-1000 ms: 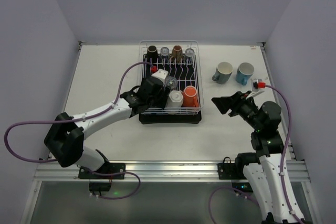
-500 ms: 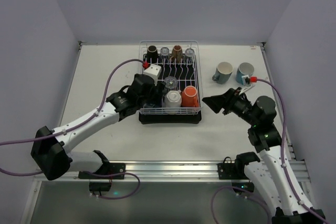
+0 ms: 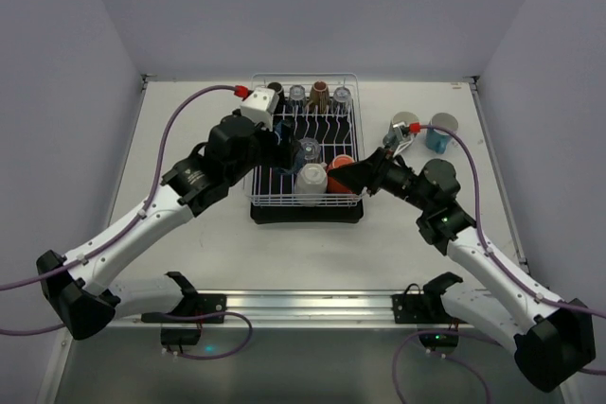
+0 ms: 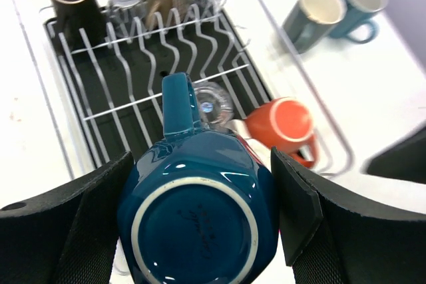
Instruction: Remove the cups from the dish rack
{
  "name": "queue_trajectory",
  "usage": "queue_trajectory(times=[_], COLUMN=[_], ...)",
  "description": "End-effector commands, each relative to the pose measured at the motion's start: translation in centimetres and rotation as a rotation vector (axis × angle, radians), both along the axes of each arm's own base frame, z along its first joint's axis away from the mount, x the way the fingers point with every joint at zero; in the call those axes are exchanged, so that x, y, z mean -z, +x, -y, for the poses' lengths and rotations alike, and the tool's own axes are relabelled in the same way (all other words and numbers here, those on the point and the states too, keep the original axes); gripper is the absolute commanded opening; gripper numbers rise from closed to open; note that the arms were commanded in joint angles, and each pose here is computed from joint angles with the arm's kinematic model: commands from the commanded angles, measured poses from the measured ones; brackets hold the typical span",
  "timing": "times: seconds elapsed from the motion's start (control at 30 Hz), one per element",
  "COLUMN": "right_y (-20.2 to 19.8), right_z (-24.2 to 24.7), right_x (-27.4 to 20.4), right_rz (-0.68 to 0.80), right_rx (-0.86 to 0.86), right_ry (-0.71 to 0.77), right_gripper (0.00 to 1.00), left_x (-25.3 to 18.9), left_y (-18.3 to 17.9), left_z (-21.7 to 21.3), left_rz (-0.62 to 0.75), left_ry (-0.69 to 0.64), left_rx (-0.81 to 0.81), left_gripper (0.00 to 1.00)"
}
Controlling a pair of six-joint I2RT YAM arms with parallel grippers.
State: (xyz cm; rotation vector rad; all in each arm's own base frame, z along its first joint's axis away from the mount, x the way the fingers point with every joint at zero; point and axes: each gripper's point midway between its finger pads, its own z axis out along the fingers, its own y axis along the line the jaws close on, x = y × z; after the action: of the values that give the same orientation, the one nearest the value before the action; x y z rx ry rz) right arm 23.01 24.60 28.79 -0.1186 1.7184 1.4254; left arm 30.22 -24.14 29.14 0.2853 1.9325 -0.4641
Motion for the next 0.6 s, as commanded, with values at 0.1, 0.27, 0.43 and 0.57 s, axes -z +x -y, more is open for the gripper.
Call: queue_trajectory(times=[0.1,0.27,0.43,0.57], right_y=[0.1,-0.4,-1.8,-2.5], right_z=[-2.2,-2.9,-3.7,-4.9], right_x=[-3.8,-4.4,-6.6,-7.7], right_rz=[0.114,0.105,0.155,0.153], right_rx=[-0.038,-0.087,-0.156,-0.205], right_ry=[0.090,0.146,0.186,0.216], right_gripper=[0.74,0.74,0.72,0.66], left_x=[-9.6,-11.2,-11.5,-11.2], left_y=[-2.9,-5.1,-6.2,-7.1], left_z=[2.2,2.8,3.5,3.7], left_rz=[0.128,0.128,0.114,0.125], left_ry=[-0.377,-0.530,-0.615,-0.700], left_rx=[0.143,0.225,0.284,0.317], left_gripper=[0.06,0.07,0.07,0.07])
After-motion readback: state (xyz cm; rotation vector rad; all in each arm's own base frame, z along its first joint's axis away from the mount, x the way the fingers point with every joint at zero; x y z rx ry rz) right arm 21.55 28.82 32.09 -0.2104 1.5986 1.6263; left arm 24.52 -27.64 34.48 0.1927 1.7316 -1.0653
